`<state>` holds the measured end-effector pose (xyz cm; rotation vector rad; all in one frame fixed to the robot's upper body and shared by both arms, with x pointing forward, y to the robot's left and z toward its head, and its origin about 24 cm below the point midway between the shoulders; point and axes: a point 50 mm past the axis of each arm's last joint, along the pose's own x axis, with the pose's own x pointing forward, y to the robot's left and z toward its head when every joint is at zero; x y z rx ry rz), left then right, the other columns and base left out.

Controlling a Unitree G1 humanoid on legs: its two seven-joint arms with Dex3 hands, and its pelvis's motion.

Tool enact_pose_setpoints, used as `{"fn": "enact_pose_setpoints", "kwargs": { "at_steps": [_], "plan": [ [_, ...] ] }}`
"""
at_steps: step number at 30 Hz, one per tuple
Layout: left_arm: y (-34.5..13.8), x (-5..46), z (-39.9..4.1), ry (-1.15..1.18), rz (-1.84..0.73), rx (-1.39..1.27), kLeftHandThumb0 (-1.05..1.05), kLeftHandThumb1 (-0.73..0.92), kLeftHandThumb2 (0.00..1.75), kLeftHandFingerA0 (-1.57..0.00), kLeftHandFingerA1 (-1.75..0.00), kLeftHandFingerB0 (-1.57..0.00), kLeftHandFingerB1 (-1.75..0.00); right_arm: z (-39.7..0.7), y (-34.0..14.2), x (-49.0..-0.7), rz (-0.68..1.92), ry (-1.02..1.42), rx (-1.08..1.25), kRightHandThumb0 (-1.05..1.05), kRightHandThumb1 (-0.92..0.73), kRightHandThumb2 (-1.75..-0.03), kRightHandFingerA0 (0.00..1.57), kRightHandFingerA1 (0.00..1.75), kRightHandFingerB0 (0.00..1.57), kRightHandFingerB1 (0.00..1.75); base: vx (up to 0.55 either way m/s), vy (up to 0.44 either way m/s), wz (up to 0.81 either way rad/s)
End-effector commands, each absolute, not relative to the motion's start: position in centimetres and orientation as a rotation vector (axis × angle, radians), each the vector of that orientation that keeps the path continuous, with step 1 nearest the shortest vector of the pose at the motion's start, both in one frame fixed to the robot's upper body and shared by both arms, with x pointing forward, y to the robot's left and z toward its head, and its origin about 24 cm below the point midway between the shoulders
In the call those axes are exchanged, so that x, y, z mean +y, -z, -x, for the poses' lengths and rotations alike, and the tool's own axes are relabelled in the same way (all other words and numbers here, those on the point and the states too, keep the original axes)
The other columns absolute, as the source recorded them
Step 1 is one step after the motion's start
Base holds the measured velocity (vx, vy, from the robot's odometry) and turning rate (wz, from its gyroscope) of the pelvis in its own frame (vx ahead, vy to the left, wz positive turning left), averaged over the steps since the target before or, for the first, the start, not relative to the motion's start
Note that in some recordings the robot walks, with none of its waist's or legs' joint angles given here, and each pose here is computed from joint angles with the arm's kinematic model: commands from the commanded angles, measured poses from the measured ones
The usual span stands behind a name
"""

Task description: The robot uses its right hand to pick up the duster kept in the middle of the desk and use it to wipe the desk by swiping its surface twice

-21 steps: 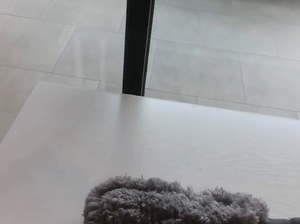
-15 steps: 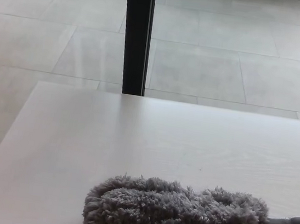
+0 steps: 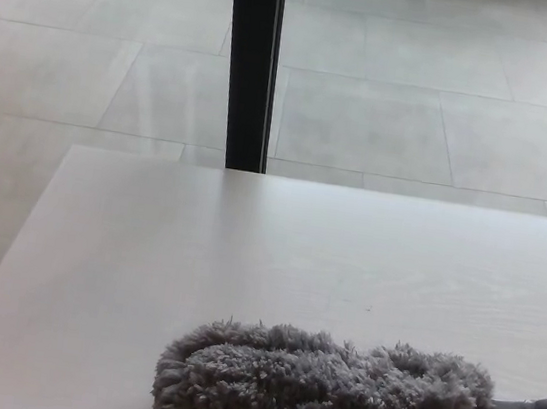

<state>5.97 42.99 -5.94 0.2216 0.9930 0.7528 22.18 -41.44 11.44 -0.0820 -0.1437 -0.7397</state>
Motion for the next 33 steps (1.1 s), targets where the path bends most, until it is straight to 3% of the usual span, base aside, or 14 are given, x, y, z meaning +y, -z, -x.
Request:
{"fn": "enact_pose_setpoints", "kwargs": {
  "at_steps": [1,3,4,7,10,12,16,19,26,27,28,29,30,33],
  "plan": [
    [5.5,43.4,-6.1,-0.761,-0.226,0.994,-0.5,0.53,0.56,-0.8,-0.74,-0.66,-0.5,-27.2,-17.6,-33.3,0.149,0.296,-0.322,-0.75,-0.55,-0.9,0.35,0.6,0.13,0.41,0.0,0.0,0.0],
    [5.6,43.3,-6.2,-0.754,-0.215,0.983,-0.51,0.53,0.56,-0.74,-0.71,-0.64,-0.51,-28.8,-17.5,-29.8,0.303,0.159,-0.337,-0.72,-0.53,-0.9,0.32,0.55,0.15,0.42,0.0,0.0,0.0],
    [5.6,43.3,-6.2,-0.753,-0.222,0.988,-0.51,0.52,0.56,-0.76,-0.72,-0.65,-0.5,-29.3,-17.1,-28.6,0.299,0.088,-0.33,-0.69,-0.65,-0.6,0.41,0.48,0.26,0.29,0.0,0.0,0.0],
    [5.6,43.3,-6.1,-0.763,-0.208,0.984,-0.49,0.53,0.56,-0.79,-0.74,-0.68,-0.51,-30.1,-16.4,-25.7,0.382,-0.043,-0.337,-0.67,-0.62,-0.57,0.4,0.47,0.3,0.3,0.0,0.0,0.0],
    [5.9,43.1,-5.6,-0.772,-0.187,0.99,-0.51,0.52,0.55,-0.84,-0.78,-0.67,-0.52,-30.2,-14.2,-23.5,0.489,-0.14,-0.3,-0.64,-0.62,-0.57,0.42,0.46,0.32,0.3,0.0,0.0,0.0],
    [6.2,42.8,-5.4,-0.771,-0.179,1.004,-0.49,0.52,0.56,-0.79,-0.72,-0.67,-0.51,-30.0,-11.8,-21.5,0.566,-0.253,-0.257,-0.6,-0.61,-0.58,0.43,0.51,0.34,0.31,0.0,0.0,0.0],
    [6.2,42.9,-5.3,-0.775,-0.204,1.019,-0.49,0.51,0.56,-0.85,-0.81,-0.71,-0.52,-29.8,-9.3,-19.8,0.707,-0.358,-0.193,-0.62,-0.64,-0.6,0.45,0.54,0.33,0.32,0.0,0.0,0.0],
    [6.1,43.0,-5.3,-0.758,-0.22,1.025,-0.52,0.53,0.56,-0.83,-0.79,-0.65,-0.51,-29.3,-7.5,-18.9,0.796,-0.46,-0.108,-0.63,-0.66,-0.6,0.4,0.53,0.33,0.31,0.0,0.0,0.0],
    [5.9,43.2,-5.6,-0.778,-0.193,1.01,-0.48,0.5,0.56,-0.84,-0.76,-0.68,-0.53,-28.4,-4.5,-18.0,0.899,-0.61,-0.025,-0.64,-0.67,-0.61,0.37,0.54,0.33,0.33,0.0,0.0,0.0],
    [5.9,43.2,-5.6,-0.772,-0.199,1.01,-0.49,0.51,0.55,-0.81,-0.69,-0.65,-0.51,-27.9,-3.5,-18.1,0.933,-0.641,-0.039,-0.6,-0.65,-0.6,0.43,0.56,0.35,0.33,0.0,0.0,0.0],
    [5.9,43.2,-5.5,-0.767,-0.209,1.011,-0.49,0.51,0.55,-0.82,-0.81,-0.64,-0.51,-27.3,-2.7,-18.5,0.999,-0.675,-0.039,-0.6,-0.67,-0.61,0.43,0.62,0.34,0.34,0.0,0.0,0.0],
    [5.8,43.2,-5.5,-0.758,-0.225,1.02,-0.51,0.53,0.56,-0.8,-0.73,-0.61,-0.49,-27.1,-2.3,-18.6,1.003,-0.686,-0.024,-0.6,-0.66,-0.61,0.41,0.62,0.36,0.34,0.0,0.0,0.0],
    [5.8,43.3,-5.4,-0.758,-0.232,1.024,-0.51,0.53,0.56,-0.86,-0.79,-0.64,-0.5,-26.9,-1.9,-18.8,1.007,-0.701,-0.003,-0.6,-0.67,-0.61,0.39,0.62,0.35,0.33,0.0,0.0,0.0],
    [5.7,43.4,-5.2,-0.764,-0.224,1.025,-0.5,0.54,0.56,-0.82,-0.75,-0.65,-0.5,-26.3,-1.1,-19.2,1.051,-0.73,0.019,-0.61,-0.68,-0.61,0.38,0.62,0.35,0.33,0.0,0.0,0.0]
  ]
}}
